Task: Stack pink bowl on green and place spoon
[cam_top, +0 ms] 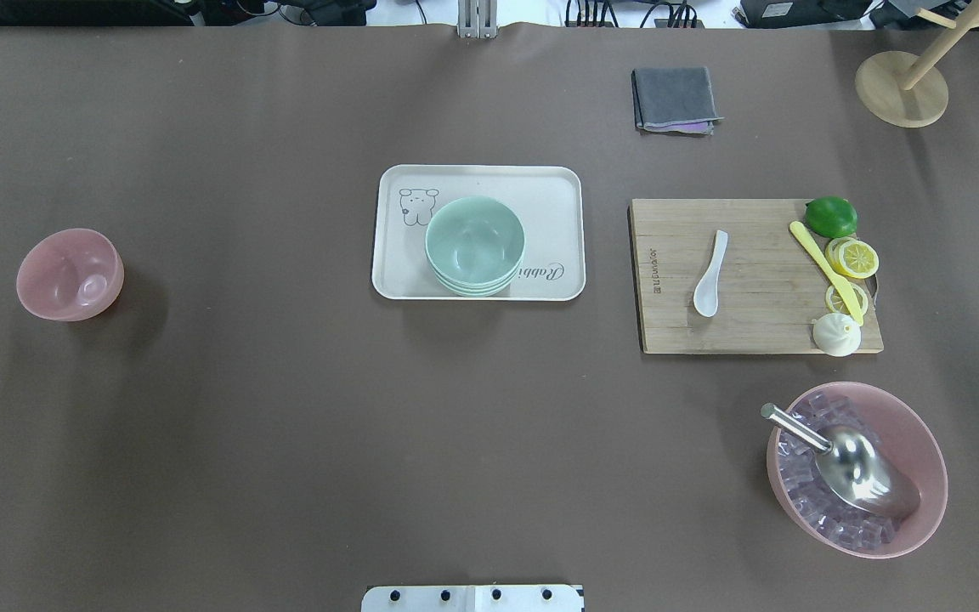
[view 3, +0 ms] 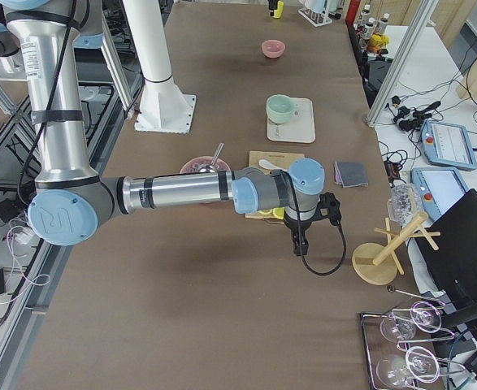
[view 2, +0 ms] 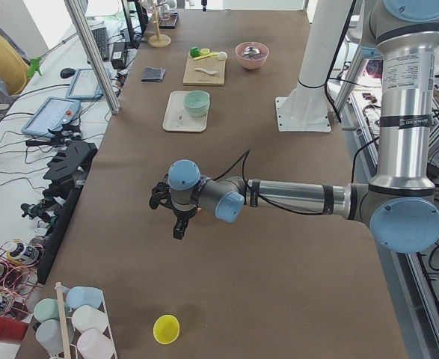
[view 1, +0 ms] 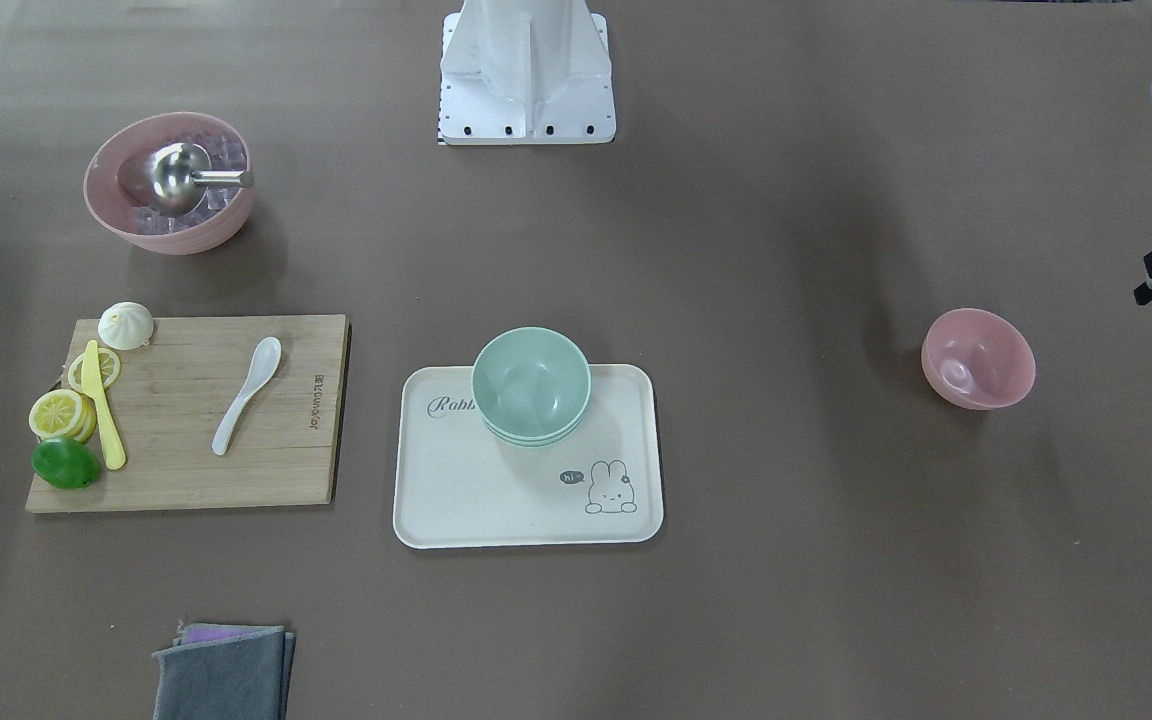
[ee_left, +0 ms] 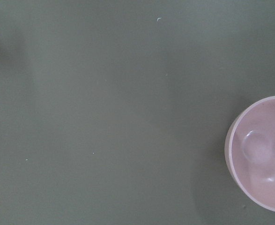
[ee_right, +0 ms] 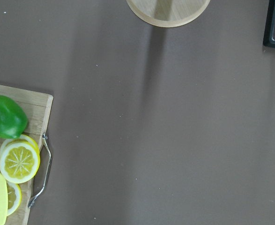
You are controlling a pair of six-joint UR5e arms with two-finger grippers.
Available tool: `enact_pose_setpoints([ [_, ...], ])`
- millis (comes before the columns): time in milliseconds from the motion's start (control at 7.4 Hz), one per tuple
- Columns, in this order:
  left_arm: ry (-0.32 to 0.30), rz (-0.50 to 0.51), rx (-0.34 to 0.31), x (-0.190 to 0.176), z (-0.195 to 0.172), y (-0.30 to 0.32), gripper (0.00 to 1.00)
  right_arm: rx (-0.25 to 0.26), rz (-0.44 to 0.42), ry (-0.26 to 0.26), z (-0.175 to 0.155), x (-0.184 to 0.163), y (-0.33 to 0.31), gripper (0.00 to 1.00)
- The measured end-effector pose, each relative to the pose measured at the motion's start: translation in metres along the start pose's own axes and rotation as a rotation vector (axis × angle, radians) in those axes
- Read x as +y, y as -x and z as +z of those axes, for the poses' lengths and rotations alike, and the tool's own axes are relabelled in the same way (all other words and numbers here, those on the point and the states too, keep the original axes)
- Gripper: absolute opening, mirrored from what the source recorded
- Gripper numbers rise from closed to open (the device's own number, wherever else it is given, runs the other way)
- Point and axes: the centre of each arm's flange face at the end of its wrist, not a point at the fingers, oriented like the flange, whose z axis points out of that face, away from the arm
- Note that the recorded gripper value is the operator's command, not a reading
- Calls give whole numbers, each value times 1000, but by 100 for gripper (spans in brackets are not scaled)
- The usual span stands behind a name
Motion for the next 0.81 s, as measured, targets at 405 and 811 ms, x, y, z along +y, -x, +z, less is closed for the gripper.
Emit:
enact_pose_setpoints([
  [405,0,0,0,0,0,0,98,-3,-3,-1,0,-1,2,100],
  [811,-2,4,1,-1,0,-1,98,-11,0,4,2,4,0,100],
])
